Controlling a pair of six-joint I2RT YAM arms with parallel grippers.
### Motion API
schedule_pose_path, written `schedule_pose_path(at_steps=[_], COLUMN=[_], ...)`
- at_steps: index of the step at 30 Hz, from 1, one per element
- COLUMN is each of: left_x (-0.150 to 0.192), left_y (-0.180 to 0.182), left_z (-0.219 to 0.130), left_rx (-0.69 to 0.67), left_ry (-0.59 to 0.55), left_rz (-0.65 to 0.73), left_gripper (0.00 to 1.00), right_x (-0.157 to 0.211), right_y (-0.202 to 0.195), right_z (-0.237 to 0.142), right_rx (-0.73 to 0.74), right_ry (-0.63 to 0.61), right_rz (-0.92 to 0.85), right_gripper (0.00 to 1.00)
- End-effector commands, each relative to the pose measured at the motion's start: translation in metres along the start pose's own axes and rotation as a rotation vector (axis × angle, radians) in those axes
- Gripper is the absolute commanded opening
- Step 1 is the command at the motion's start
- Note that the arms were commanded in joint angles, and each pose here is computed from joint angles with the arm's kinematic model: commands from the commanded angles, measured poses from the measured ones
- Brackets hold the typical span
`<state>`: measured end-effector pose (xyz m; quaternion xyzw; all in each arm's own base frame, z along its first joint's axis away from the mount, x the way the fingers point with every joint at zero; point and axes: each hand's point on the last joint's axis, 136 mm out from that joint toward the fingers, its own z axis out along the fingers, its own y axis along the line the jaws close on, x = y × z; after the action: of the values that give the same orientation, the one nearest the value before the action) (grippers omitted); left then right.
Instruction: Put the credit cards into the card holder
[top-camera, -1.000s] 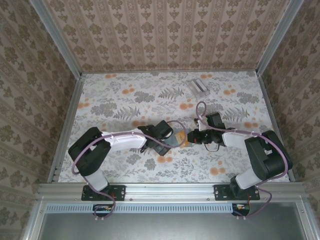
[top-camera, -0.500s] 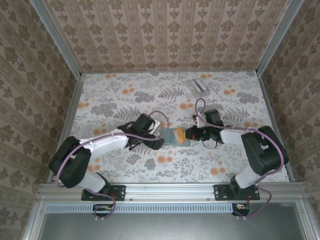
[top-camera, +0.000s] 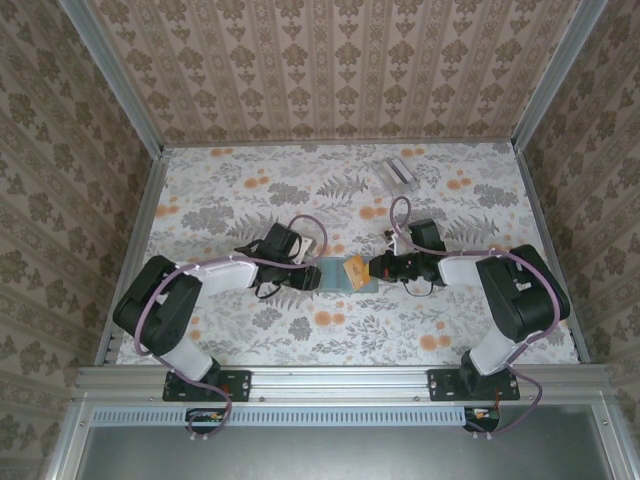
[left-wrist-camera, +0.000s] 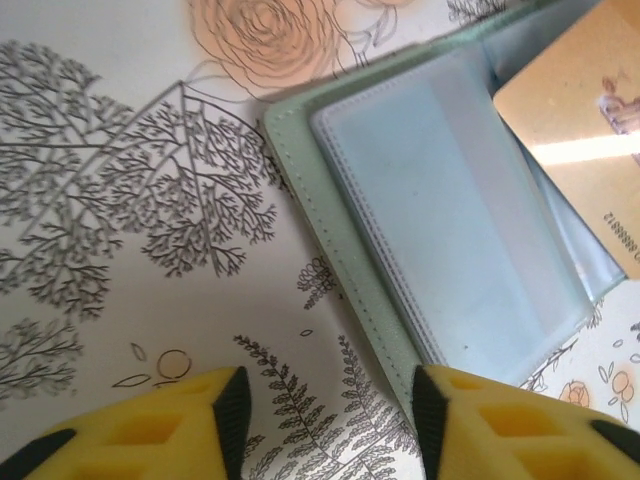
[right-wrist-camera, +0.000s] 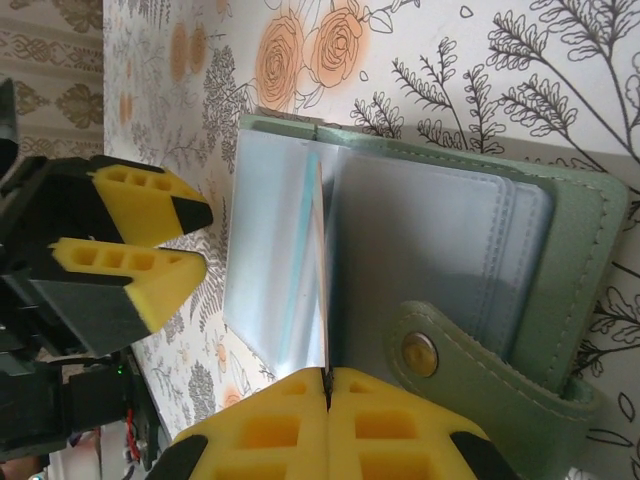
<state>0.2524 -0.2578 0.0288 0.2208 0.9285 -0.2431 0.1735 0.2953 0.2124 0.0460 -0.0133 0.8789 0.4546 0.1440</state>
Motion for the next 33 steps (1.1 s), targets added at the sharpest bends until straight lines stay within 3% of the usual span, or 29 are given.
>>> schedule_pose_path(at_steps=[1, 6, 17, 33], left_x=[-0.006, -0.006, -0.003, 0.003], left_y=[-0.006, -0.004, -0.004, 0.001], left_z=[0.003, 0.006, 0.022, 0.024], left_rx=[0.040, 0.028, 0.044, 0.027], left_ry=[-0.001, 0.013, 0.071, 0.078], left_rz=[-0.024, -0.038, -0.070, -0.120], left_gripper=[0.47, 0.46, 0.24, 0.23], right_x=[0.001, 0.003, 0.010, -0.012], right_y=[0.006, 0.005, -0.012, -0.011], right_z=[0.000, 0.003, 0.014, 0.037], right_rx=[-0.055, -0.065, -0.042, 0.004], right_ry=[0.012, 0.030, 0.071, -0.043], right_rz=[0.007, 0.018, 0.081, 0.221], right_gripper=[0.00, 0.00, 0.00, 0.00])
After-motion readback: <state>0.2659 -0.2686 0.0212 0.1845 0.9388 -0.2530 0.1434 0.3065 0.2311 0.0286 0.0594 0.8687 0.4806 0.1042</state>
